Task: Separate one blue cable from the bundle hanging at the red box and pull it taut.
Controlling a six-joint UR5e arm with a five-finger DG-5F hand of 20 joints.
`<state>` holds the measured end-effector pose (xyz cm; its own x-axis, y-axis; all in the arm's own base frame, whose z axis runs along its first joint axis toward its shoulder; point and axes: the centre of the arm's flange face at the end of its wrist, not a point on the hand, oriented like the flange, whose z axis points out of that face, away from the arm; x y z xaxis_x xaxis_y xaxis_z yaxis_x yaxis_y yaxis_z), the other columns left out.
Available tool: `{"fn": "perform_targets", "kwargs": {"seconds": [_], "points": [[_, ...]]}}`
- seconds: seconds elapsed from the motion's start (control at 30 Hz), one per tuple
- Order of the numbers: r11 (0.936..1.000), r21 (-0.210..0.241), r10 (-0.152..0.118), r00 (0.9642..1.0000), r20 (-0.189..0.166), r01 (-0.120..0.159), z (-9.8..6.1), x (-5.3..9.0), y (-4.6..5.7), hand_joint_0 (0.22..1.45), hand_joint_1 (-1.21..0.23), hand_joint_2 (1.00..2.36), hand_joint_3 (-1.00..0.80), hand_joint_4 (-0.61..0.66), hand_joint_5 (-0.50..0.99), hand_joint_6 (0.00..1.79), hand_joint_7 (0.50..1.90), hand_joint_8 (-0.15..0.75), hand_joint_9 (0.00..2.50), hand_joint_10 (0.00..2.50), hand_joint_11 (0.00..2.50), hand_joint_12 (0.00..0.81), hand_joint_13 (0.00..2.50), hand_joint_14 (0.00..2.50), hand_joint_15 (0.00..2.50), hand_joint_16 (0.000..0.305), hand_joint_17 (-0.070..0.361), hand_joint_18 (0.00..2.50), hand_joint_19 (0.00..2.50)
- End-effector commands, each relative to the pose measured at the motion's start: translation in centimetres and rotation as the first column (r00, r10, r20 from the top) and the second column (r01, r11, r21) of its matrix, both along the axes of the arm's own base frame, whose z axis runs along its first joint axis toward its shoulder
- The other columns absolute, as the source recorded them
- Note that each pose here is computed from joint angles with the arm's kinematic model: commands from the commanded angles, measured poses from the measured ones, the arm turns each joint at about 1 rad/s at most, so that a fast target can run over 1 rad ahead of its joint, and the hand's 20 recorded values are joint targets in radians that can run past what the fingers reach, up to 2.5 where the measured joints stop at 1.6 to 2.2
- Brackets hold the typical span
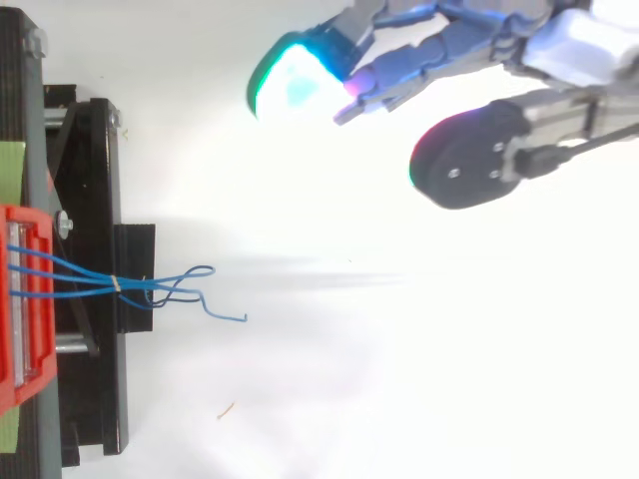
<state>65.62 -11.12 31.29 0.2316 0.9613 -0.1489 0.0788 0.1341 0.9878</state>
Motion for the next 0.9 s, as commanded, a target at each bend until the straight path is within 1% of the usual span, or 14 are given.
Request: {"fn": "perform_targets", "kwargs": {"seconds": [0.0, 0.1, 0.17, 0.3, 0.33, 0.43, 0.47, 0.5, 0.53, 0.57, 0.63, 0.73, 0.8, 0.87], "points": [[1.0000, 0.002, 0.003, 0.9999, -0.010, -0.003, -1.2, 1.4, 0.2, 0.49, -0.57, 1.00, -0.50, 0.22, -0.22, 0.50, 0.78, 0.289, 0.61, 0.01, 0.26, 0.359, 0.54, 0.01, 0.26, 0.048, 0.108, 0.52, 0.50], [1.0000, 0.002, 0.006, 0.9999, -0.012, -0.006, -1.5, 2.1, 0.3, 0.49, -0.58, 1.00, -0.50, 0.22, -0.22, 0.50, 0.79, 0.290, 0.61, 0.01, 0.27, 0.360, 0.54, 0.01, 0.26, 0.048, 0.108, 0.52, 0.51], [0.9999, 0.004, 0.011, 0.9999, -0.010, -0.011, -2.1, 2.7, 0.5, 0.49, -0.59, 1.00, -0.50, 0.22, -0.22, 0.50, 0.79, 0.290, 0.61, 0.01, 0.26, 0.358, 0.54, 0.01, 0.26, 0.048, 0.108, 0.52, 0.51], [0.9999, 0.002, 0.016, 0.9999, 0.004, -0.016, -2.0, 3.3, 0.8, 0.50, -0.61, 1.00, -0.50, 0.22, -0.22, 0.50, 0.79, 0.290, 0.61, 0.01, 0.26, 0.357, 0.54, 0.01, 0.27, 0.048, 0.107, 0.53, 0.51], [0.9998, 0.001, 0.020, 0.9997, 0.013, -0.020, -2.0, 3.4, 1.1, 0.50, -0.61, 1.00, -0.50, 0.22, -0.22, 0.50, 0.79, 0.290, 0.61, 0.01, 0.26, 0.357, 0.54, 0.01, 0.27, 0.048, 0.107, 0.53, 0.51], [0.9997, 0.000, 0.025, 0.9997, 0.001, -0.025, -3.2, 3.9, 1.6, 0.50, -0.61, 1.00, -0.50, 0.22, -0.22, 0.50, 0.79, 0.291, 0.61, 0.01, 0.27, 0.358, 0.55, 0.01, 0.26, 0.048, 0.107, 0.53, 0.51], [0.9995, 0.001, 0.033, 0.9995, -0.002, -0.033, -3.7, 4.1, 2.1, 0.50, -0.61, 1.00, -0.50, 0.22, -0.22, 0.50, 0.79, 0.290, 0.61, 0.01, 0.27, 0.358, 0.55, 0.01, 0.26, 0.048, 0.107, 0.53, 0.52], [0.9994, 0.002, 0.036, 0.9993, -0.009, -0.036, -4.2, 4.3, 2.2, 0.50, -0.61, 1.00, -0.50, 0.22, -0.22, 0.50, 0.79, 0.290, 0.61, 0.01, 0.27, 0.357, 0.55, 0.01, 0.27, 0.048, 0.107, 0.53, 0.52], [0.9992, 0.008, 0.038, 0.9992, -0.006, -0.038, -4.6, 5.0, 2.4, 0.50, -0.61, 1.00, -0.50, 0.22, -0.22, 0.50, 0.79, 0.290, 0.61, 0.01, 0.28, 0.357, 0.55, 0.01, 0.27, 0.048, 0.107, 0.53, 0.52], [0.9987, 0.011, 0.050, 0.9986, -0.016, -0.050, -5.6, 5.4, 2.7, 0.50, -0.61, 1.00, -0.50, 0.22, -0.22, 0.50, 0.79, 0.290, 0.61, 0.01, 0.27, 0.357, 0.55, 0.01, 0.27, 0.048, 0.107, 0.53, 0.52], [0.9981, 0.018, 0.059, 0.9982, -0.011, -0.059, -5.6, 5.9, 2.8, 0.50, -0.61, 1.00, -0.50, 0.22, -0.22, 0.50, 0.79, 0.289, 0.61, 0.01, 0.28, 0.358, 0.55, 0.01, 0.27, 0.048, 0.107, 0.53, 0.51], [0.9958, 0.034, 0.086, 0.9961, -0.020, -0.085, -6.9, 6.4, 3.2, 0.50, -0.61, 1.00, -0.50, 0.22, -0.22, 0.50, 0.79, 0.291, 0.61, 0.01, 0.28, 0.358, 0.55, 0.01, 0.27, 0.048, 0.107, 0.53, 0.52], [0.9948, 0.045, 0.092, 0.9957, -0.016, -0.091, -7.0, 6.8, 3.3, 0.50, -0.61, 1.00, -0.50, 0.22, -0.22, 0.50, 0.79, 0.291, 0.61, 0.01, 0.27, 0.358, 0.55, 0.01, 0.27, 0.048, 0.107, 0.53, 0.52], [0.9903, 0.078, 0.116, 0.9932, -0.010, -0.114, -7.4, 7.2, 3.6, 0.50, -0.61, 1.00, -0.50, 0.22, -0.22, 0.50, 0.79, 0.291, 0.61, 0.01, 0.28, 0.360, 0.55, 0.01, 0.27, 0.048, 0.107, 0.53, 0.53]]}}
